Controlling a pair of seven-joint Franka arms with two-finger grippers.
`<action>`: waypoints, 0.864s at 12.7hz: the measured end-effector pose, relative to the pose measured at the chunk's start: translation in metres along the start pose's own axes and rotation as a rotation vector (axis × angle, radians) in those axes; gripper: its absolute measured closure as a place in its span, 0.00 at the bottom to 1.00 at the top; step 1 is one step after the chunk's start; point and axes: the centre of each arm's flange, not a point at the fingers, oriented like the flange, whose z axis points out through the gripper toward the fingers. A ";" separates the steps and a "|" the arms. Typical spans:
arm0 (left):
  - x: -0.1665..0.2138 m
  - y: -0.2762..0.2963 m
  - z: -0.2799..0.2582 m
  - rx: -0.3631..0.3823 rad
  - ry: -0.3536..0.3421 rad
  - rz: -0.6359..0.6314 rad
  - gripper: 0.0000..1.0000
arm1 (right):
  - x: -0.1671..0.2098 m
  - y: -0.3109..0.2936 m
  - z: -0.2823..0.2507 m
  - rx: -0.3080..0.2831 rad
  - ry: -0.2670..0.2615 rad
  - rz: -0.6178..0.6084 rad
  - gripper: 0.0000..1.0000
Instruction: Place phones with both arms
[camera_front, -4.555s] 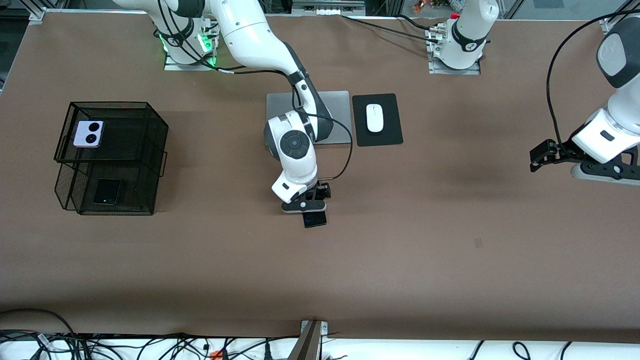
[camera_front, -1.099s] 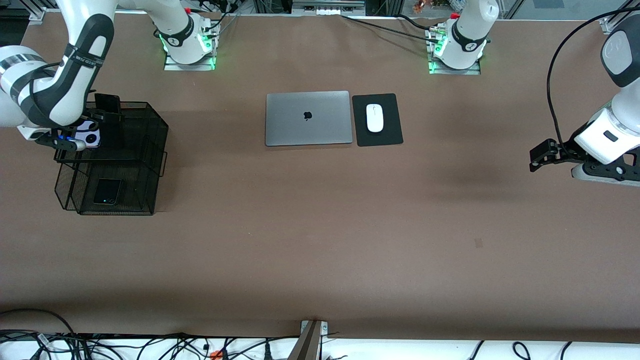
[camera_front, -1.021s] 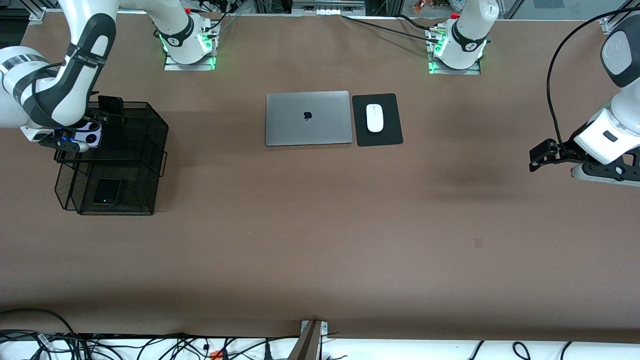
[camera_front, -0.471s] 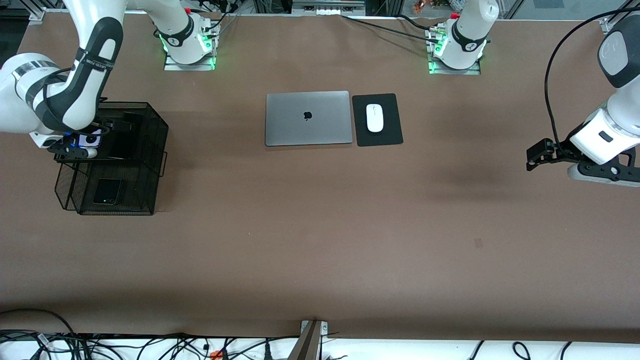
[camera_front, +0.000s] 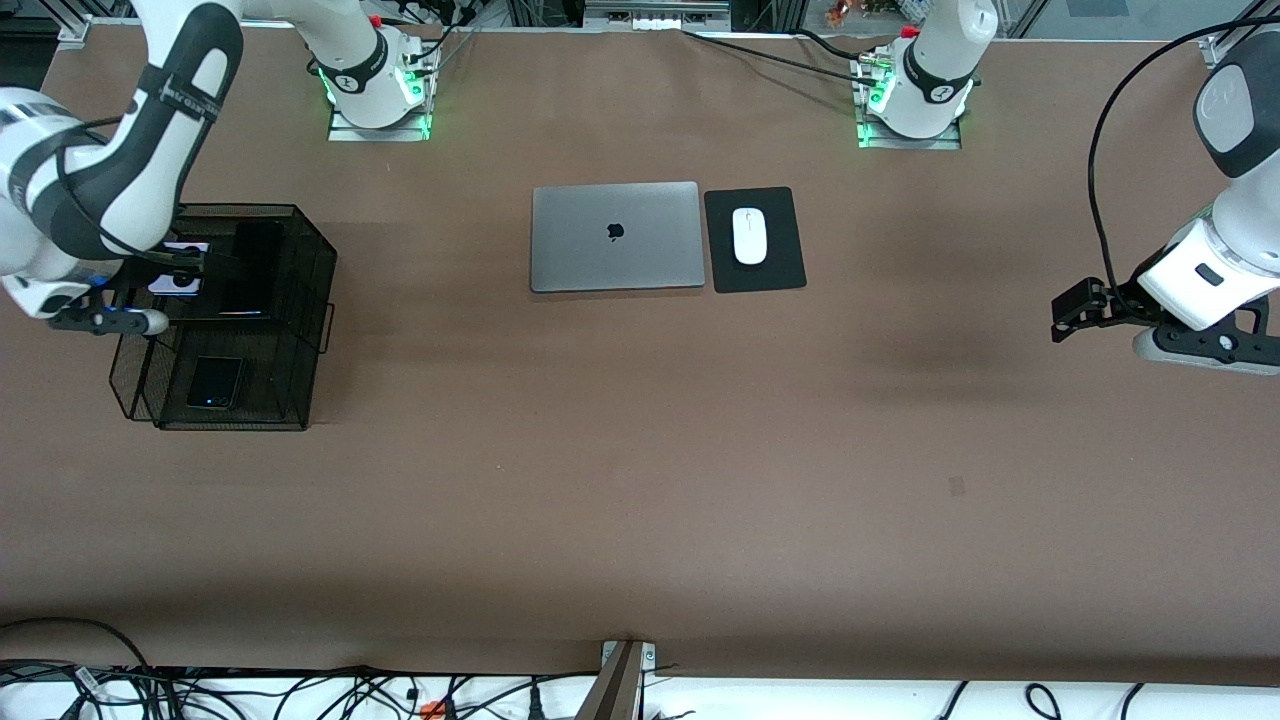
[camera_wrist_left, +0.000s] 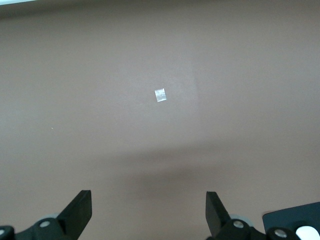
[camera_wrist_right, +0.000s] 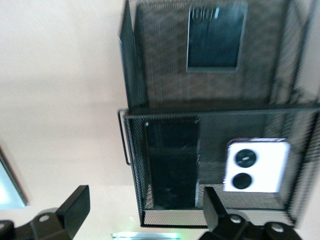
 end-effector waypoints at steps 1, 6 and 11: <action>0.000 0.000 0.000 0.000 0.000 0.000 0.00 | 0.005 -0.016 -0.030 -0.050 0.022 -0.040 0.00; 0.000 0.000 -0.001 0.000 0.001 0.000 0.00 | 0.010 -0.069 -0.095 -0.129 0.052 -0.140 0.00; -0.001 0.000 0.000 -0.001 -0.008 0.000 0.00 | 0.040 -0.064 -0.062 -0.038 -0.006 -0.139 0.00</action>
